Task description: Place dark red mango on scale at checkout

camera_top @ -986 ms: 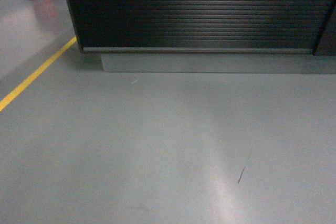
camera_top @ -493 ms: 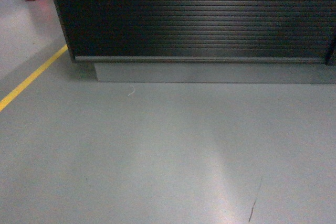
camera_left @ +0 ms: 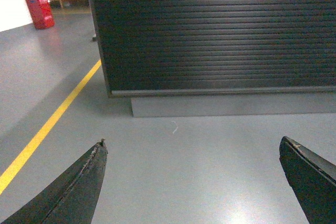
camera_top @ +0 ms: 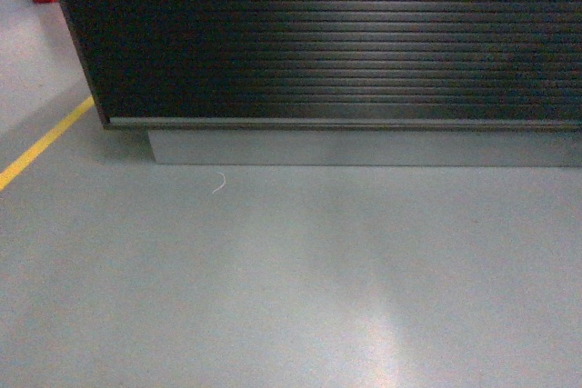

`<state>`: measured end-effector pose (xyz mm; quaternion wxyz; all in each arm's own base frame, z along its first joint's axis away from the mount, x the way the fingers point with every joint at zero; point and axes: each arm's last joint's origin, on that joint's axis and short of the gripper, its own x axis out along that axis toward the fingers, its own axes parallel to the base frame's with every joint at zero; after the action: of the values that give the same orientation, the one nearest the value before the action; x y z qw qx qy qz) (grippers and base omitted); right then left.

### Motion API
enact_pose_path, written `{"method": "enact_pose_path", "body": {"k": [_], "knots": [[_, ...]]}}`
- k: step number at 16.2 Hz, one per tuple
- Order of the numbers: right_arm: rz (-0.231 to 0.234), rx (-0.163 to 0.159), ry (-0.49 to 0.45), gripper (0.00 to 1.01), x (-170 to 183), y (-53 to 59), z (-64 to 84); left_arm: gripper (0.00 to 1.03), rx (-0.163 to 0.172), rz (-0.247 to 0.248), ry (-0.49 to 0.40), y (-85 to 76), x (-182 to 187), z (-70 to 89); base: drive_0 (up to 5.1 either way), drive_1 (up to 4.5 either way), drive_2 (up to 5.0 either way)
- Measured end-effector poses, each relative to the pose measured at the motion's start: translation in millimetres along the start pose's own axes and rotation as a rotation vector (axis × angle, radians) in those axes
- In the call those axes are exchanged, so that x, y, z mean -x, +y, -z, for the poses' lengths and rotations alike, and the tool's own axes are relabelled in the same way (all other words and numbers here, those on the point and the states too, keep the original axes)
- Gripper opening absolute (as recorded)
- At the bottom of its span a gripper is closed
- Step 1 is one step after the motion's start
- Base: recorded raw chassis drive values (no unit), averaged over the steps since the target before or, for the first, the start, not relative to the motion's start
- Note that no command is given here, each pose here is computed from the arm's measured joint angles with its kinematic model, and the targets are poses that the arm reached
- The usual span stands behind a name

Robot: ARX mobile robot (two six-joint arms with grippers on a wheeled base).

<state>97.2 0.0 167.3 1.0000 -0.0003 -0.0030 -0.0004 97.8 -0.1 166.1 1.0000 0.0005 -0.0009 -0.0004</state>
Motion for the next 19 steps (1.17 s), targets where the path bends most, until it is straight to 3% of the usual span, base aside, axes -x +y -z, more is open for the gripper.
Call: {"method": "enact_pose_path", "body": {"k": [19], "knots": [[0.000, 0.000, 0.002, 0.98, 0.0, 0.0, 0.2, 0.98, 0.000, 0.000, 0.005, 0.0, 0.0, 0.5, 0.1, 1.92, -1.7]]}}
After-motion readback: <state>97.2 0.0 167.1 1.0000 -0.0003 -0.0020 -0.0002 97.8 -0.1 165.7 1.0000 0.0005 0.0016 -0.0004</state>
